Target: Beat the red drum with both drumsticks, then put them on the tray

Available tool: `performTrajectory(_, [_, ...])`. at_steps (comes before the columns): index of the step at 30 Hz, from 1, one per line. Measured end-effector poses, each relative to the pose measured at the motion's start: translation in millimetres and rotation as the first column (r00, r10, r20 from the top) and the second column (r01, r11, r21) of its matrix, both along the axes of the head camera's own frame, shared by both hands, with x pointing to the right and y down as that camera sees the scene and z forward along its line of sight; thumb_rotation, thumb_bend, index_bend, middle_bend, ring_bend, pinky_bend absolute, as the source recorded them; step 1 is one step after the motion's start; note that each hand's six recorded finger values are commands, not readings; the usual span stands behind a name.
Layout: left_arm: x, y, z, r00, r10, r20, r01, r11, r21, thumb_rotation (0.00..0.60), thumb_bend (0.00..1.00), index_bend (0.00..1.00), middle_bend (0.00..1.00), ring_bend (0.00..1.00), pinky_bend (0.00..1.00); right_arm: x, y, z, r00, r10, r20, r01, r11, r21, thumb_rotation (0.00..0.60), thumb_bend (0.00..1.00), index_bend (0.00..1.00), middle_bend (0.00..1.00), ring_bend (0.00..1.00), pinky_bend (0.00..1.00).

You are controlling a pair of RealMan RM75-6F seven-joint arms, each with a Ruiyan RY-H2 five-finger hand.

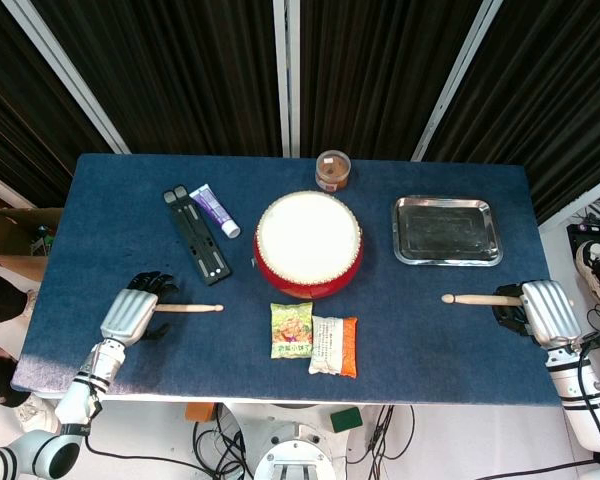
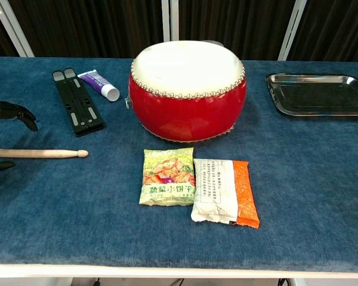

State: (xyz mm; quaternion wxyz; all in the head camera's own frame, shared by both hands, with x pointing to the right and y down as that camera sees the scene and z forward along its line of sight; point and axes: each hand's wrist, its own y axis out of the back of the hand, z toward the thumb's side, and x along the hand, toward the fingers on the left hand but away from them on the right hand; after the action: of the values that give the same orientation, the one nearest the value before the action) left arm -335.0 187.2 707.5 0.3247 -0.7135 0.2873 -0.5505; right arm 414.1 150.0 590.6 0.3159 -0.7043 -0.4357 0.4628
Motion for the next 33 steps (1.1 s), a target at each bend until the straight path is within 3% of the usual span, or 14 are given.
performTrajectory(8, [6, -1, 12, 1.000, -0.015, 0.022, 0.015, 1.000, 0.004, 0.600, 0.37, 0.42, 0.19, 0.14, 0.15, 0, -1, 1, 1.000, 0.000, 0.002, 0.000, 1.000, 0.001, 0.600, 0.76, 1.00, 1.00, 1.00, 0.95])
performTrajectory(25, [30, -1, 28, 1.000, -0.005, -0.005, 0.005, 1.000, -0.013, 0.600, 0.37, 0.46, 0.20, 0.14, 0.15, 9, 3, 4, 1.000, 0.023, 0.009, -0.023, 1.000, -0.006, 0.600, 0.76, 1.00, 1.00, 1.00, 0.95])
performTrajectory(33, [27, -5, 32, 0.999, -0.047, -0.016, 0.047, 0.999, 0.020, 0.600, 0.41, 0.62, 0.39, 0.25, 0.19, 10, 3, 4, 1.000, 0.028, 0.010, -0.028, 1.000, -0.005, 0.600, 0.76, 1.00, 1.00, 1.00, 0.95])
